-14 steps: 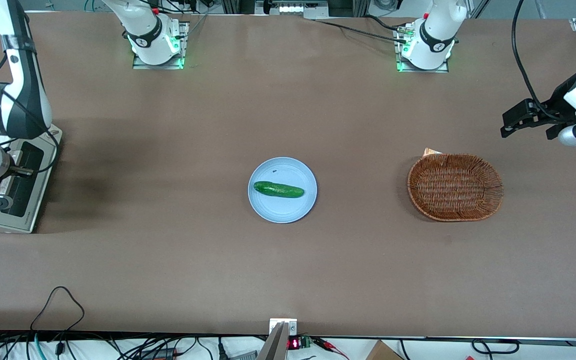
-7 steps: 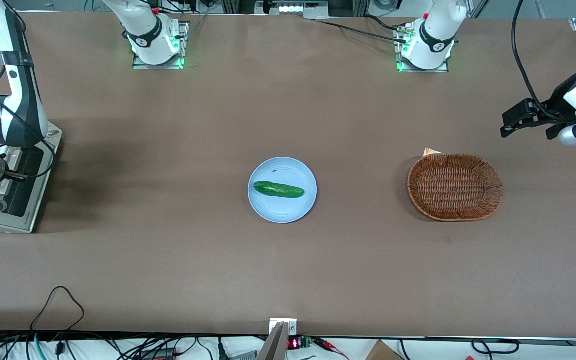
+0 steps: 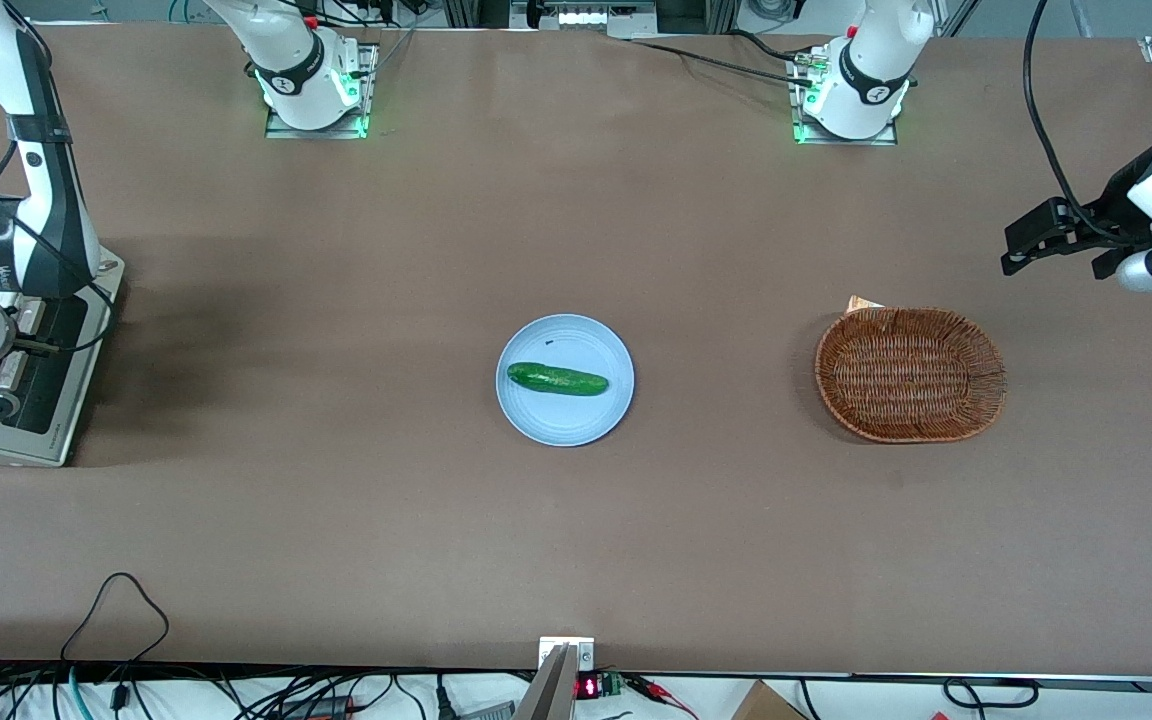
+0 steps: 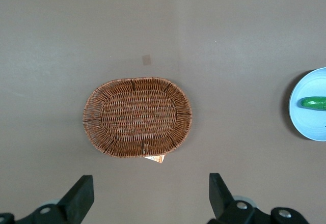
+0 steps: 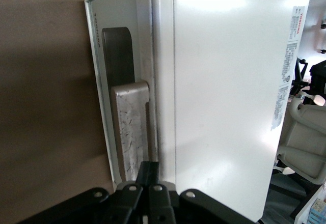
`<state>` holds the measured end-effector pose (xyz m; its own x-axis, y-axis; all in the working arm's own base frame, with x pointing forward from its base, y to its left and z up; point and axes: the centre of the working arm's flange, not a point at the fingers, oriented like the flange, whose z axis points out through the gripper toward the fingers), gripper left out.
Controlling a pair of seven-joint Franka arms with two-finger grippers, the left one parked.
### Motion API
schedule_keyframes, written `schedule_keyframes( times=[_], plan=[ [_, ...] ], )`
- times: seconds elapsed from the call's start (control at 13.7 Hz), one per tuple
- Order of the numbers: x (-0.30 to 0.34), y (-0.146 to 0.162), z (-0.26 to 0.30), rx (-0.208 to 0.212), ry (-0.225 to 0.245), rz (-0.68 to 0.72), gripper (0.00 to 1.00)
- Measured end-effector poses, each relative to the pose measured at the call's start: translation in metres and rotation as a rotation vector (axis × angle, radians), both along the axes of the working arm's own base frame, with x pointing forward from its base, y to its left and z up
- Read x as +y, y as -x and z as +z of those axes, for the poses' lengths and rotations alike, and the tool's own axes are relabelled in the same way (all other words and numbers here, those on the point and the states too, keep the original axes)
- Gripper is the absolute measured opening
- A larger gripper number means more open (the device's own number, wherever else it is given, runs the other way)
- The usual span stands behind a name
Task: Open oven door with right arm only
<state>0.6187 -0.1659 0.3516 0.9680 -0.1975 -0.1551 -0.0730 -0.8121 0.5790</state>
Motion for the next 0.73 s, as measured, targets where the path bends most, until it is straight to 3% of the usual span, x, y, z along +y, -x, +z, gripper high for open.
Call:
schedule_keyframes(
  times=[0.73],
  plan=[
    [-0.0036,-0.0005,-0.0107,0.008,0.008,0.01,0.01]
  ],
)
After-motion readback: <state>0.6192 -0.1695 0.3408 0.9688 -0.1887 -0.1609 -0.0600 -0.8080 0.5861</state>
